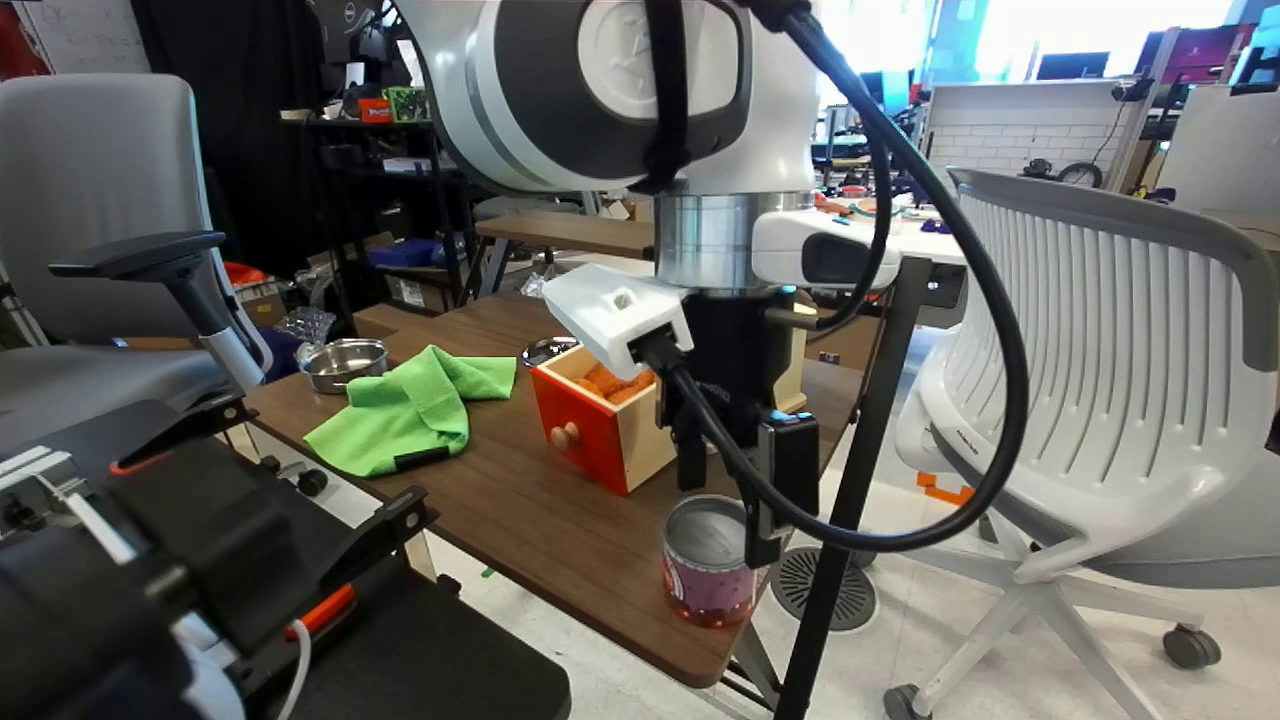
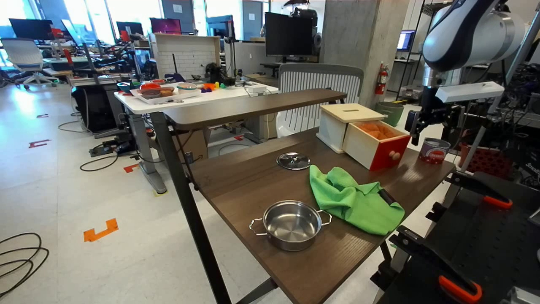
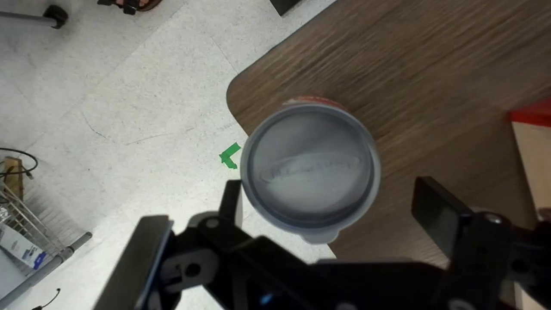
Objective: Move the can to the right front corner
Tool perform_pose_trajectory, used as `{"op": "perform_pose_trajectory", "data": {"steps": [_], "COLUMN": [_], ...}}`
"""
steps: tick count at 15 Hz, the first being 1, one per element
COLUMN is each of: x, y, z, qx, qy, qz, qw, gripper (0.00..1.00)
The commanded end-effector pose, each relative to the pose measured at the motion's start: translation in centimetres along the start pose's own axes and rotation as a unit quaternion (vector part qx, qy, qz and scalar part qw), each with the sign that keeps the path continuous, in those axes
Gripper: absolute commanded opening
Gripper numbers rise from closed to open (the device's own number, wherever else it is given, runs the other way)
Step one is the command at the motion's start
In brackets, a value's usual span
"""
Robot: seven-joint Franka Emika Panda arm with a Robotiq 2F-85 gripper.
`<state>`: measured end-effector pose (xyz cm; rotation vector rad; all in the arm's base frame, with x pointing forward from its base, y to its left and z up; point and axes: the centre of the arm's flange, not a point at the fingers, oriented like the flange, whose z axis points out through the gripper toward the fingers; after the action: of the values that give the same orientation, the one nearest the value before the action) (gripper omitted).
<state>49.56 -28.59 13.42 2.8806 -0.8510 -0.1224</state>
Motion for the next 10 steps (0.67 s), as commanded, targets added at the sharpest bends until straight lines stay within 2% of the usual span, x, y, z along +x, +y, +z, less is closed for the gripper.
{"op": "perform_pose_trajectory", "data": {"steps": [1, 2, 6, 7, 10], "x": [-1.0, -2.1, -5.2, -1.5, -3.7], "y": [-0.2, -0.1, -0.8, -1.3, -1.6], "z": [-4.8, -7.6, -15.0, -11.1, -14.7], "qx": [0.051, 0.071, 0.128, 0.092, 0.111], "qy": [0.025, 0.046, 0.113, 0.089, 0.110], "qz": [0.003, -0.006, -0.041, -0.022, -0.037], "qw": [0.9984, 0.9964, 0.9844, 0.9915, 0.9870], "gripper": [1.00, 1.00, 1.00, 1.00, 1.00]}}
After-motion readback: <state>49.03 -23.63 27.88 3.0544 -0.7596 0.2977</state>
